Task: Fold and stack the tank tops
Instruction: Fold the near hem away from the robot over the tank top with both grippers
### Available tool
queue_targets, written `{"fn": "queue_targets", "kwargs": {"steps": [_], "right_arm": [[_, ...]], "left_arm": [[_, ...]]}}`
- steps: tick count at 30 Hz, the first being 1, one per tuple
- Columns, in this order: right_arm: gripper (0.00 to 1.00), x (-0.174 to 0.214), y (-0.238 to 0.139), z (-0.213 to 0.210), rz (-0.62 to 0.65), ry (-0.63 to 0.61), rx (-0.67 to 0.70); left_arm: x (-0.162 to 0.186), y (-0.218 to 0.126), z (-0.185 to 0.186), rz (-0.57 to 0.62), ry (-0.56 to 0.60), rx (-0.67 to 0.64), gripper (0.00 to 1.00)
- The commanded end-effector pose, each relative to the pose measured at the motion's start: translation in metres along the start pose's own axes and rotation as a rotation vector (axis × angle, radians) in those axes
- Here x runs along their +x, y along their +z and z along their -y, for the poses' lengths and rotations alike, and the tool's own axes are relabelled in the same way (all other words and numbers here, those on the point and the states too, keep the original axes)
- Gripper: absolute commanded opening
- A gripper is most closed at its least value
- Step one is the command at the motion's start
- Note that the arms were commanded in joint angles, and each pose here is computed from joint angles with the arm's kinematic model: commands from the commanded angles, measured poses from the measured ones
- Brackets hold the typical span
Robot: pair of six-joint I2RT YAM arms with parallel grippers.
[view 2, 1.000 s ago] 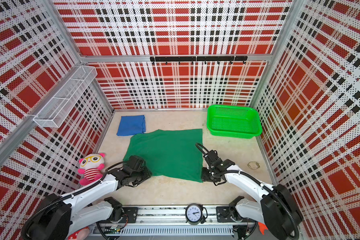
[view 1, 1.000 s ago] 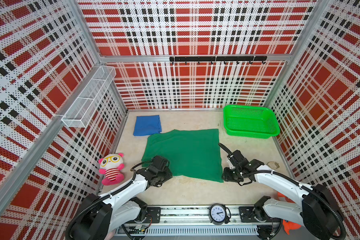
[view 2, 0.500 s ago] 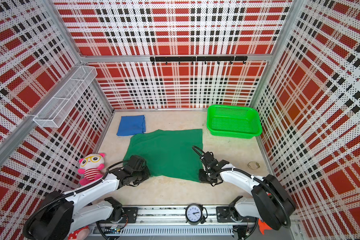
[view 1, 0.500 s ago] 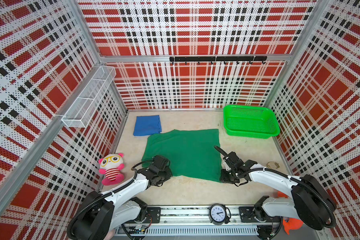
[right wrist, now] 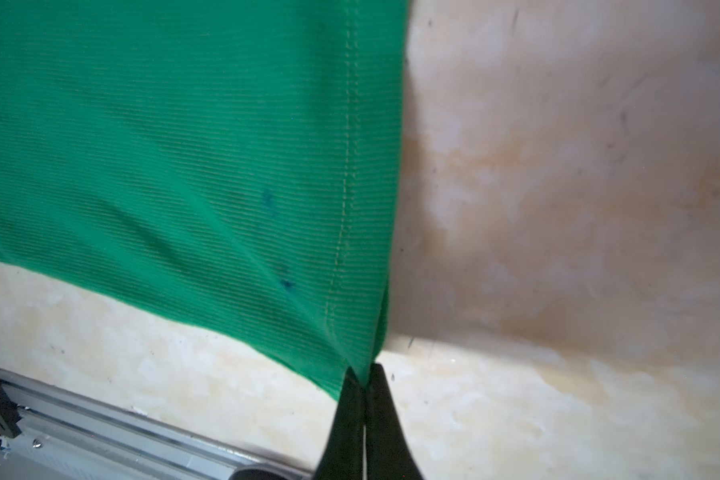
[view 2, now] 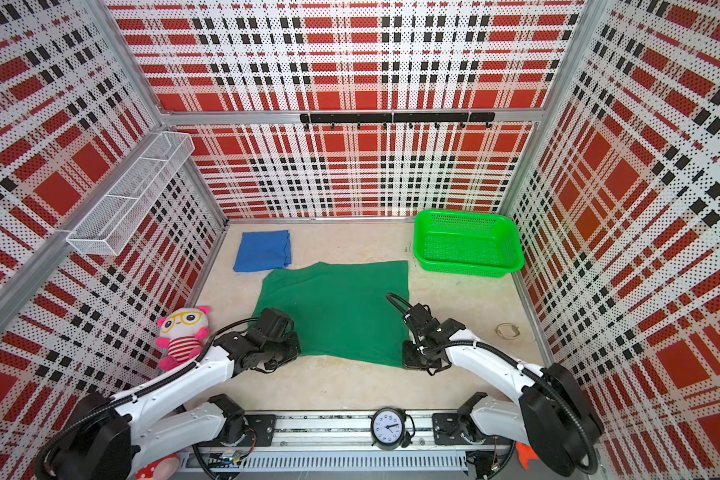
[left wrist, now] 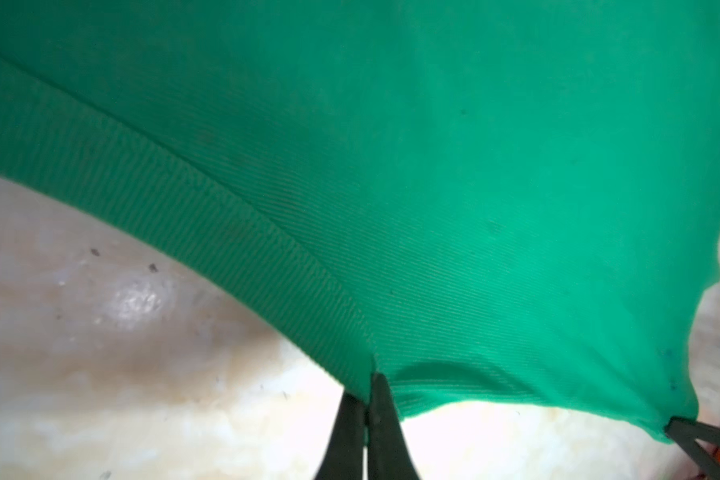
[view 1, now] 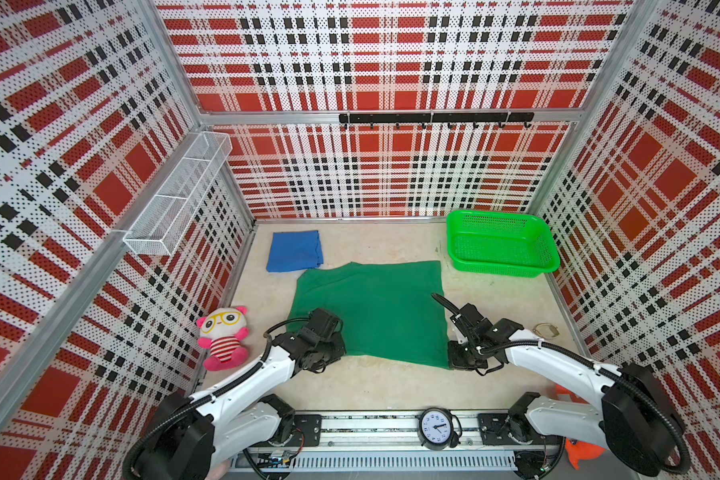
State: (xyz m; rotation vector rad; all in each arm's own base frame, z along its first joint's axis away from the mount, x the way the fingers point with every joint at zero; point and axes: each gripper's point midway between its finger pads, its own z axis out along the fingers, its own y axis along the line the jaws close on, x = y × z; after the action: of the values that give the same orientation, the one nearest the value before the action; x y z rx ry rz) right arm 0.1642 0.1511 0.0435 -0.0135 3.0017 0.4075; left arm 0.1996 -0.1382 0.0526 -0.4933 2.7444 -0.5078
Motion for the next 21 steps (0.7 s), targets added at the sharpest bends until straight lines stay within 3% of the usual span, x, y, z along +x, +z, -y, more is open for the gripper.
{"fn": "queue_targets", "kwargs": {"steps": [1,12,21], "right_arm": [[0.0,-0.002,-0.019,0.006,-0.008,-0.043,0.056],[0.0,-0.06,-0.034,0.013,0.053,-0.122,0.147],[0.0,-0.101,-0.025,0.019,0.051,-0.16,0.195]], "left_arm": [[-0.006,-0.016,0.001,-0.001,0.065,-0.046,0.0],[-0.046,-0.006,0.011,-0.053,0.241,-0.157,0.0],[-0.079,0.013,0.018,-0.098,0.347,-0.229,0.0]]}}
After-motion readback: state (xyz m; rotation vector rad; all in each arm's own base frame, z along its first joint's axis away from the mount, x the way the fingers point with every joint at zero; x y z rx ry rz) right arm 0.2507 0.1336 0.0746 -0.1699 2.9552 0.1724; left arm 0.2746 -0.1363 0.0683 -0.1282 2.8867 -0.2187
